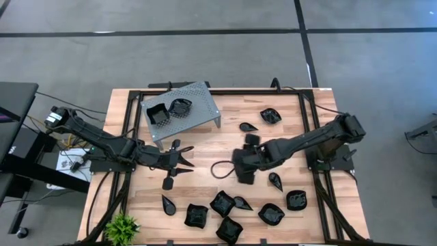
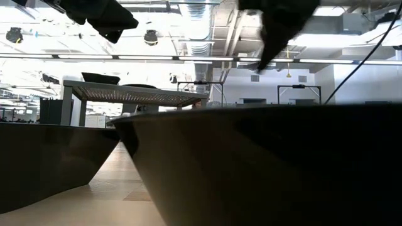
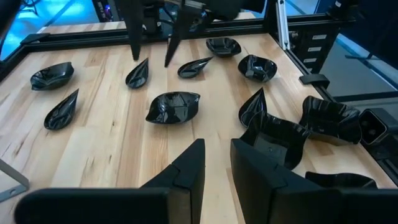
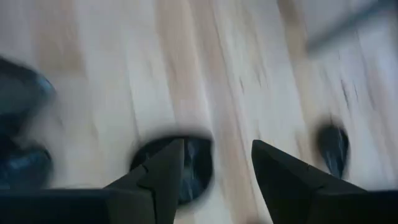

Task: Pick & Place Mini shaped plates
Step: Put the black drop shaped plate on the shelf

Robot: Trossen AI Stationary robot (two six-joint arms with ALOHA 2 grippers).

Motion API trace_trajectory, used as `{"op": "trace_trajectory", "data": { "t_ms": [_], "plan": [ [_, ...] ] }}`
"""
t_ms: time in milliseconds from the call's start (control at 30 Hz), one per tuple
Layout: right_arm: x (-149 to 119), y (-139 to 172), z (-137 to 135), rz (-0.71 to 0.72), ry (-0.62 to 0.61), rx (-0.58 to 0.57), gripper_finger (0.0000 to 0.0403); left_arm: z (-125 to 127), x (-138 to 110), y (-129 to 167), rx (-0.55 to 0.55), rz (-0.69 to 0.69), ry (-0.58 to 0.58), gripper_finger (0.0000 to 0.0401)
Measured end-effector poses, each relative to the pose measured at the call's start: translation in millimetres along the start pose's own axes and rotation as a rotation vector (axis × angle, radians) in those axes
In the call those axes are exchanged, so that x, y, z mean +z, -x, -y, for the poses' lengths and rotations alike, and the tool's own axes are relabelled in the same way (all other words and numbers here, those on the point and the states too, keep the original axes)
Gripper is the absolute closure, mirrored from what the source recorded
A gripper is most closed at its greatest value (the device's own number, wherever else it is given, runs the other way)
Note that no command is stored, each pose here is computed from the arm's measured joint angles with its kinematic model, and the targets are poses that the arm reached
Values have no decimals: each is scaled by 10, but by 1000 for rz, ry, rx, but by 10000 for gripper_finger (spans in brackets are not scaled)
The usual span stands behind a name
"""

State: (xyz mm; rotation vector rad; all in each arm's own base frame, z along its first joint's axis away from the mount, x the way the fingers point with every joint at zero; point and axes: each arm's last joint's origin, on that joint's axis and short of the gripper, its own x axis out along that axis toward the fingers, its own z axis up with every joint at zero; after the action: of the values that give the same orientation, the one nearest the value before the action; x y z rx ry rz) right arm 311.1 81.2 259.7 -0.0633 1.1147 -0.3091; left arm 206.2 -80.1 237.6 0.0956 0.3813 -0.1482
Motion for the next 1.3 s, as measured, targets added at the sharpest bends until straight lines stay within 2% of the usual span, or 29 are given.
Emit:
{"op": "trace_trajectory", "data": {
  "t_ms": [200, 533, 667, 767, 900, 1300],
  "plan": [
    [-387, -159, 105, -279, -58, -50, 221, 0, 0, 0, 0, 0, 0, 323],
    [-740, -589, 321, -445, -142, -43, 223, 0, 1, 0, 0, 1, -1, 323],
    [-831, -699, 451, -492, -181, -67, 223, 1, 0, 0, 0, 1, -1, 323],
    [-843, -775, 494, -489, -208, -39, 222, 1, -1, 0, 0, 0, -1, 323],
    [-895, -837, 498, -490, -151, -4, 223, 0, -1, 0, 0, 0, -1, 323],
    [-932, -862, 514, -496, -146, -18, 232, 0, -2, 0, 0, 0, -1, 323]
  ]
}}
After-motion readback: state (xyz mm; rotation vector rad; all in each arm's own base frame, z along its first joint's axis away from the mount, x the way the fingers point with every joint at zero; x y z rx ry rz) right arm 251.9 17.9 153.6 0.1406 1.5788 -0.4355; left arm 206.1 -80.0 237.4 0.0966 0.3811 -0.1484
